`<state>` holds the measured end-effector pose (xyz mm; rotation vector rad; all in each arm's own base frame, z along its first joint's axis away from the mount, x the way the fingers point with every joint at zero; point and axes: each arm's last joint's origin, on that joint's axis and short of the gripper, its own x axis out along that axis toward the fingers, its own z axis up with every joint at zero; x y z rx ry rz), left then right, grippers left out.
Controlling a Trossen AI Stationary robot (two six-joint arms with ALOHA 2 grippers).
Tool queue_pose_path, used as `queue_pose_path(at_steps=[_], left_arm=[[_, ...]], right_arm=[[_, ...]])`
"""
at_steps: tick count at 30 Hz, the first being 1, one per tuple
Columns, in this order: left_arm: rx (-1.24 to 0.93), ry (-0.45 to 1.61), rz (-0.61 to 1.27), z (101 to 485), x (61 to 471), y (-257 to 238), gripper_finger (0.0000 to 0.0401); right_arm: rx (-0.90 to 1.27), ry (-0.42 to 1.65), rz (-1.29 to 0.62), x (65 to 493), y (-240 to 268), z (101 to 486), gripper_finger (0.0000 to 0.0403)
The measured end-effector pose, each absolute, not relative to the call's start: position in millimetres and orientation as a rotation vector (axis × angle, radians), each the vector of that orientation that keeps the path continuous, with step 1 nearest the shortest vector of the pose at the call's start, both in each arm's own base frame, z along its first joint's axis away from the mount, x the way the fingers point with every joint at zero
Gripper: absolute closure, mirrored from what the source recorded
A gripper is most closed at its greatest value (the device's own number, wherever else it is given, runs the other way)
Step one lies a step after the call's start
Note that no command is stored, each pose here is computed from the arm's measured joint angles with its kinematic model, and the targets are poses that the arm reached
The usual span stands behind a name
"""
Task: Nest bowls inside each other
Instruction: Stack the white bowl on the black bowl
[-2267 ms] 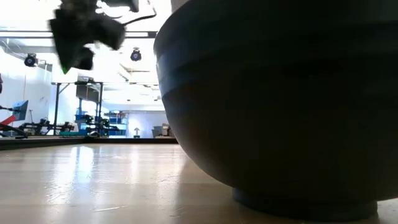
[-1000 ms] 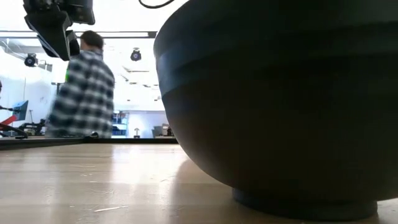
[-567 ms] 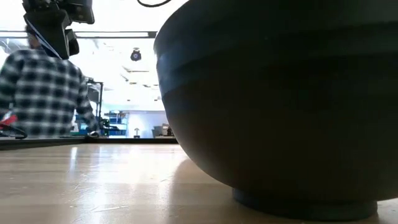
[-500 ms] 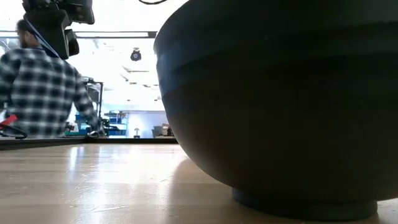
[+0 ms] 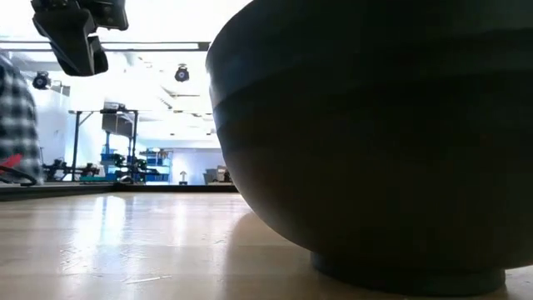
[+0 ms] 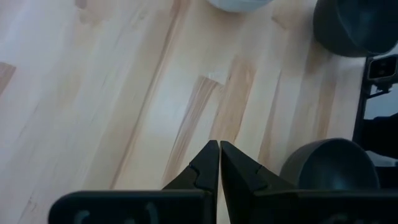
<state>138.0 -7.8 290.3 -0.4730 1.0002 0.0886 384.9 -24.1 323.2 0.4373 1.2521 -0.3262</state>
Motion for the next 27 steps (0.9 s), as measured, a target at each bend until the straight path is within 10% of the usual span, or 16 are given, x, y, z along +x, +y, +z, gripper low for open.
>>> queue_pose_path(at_steps=[27], left_arm=[[-0.475, 0.992, 0.083, 289.5, 143.8, -8.0, 0.0401]], right_arm=[[0.422, 1.255, -0.368, 373.4, -24.2, 324.0, 0.0394]])
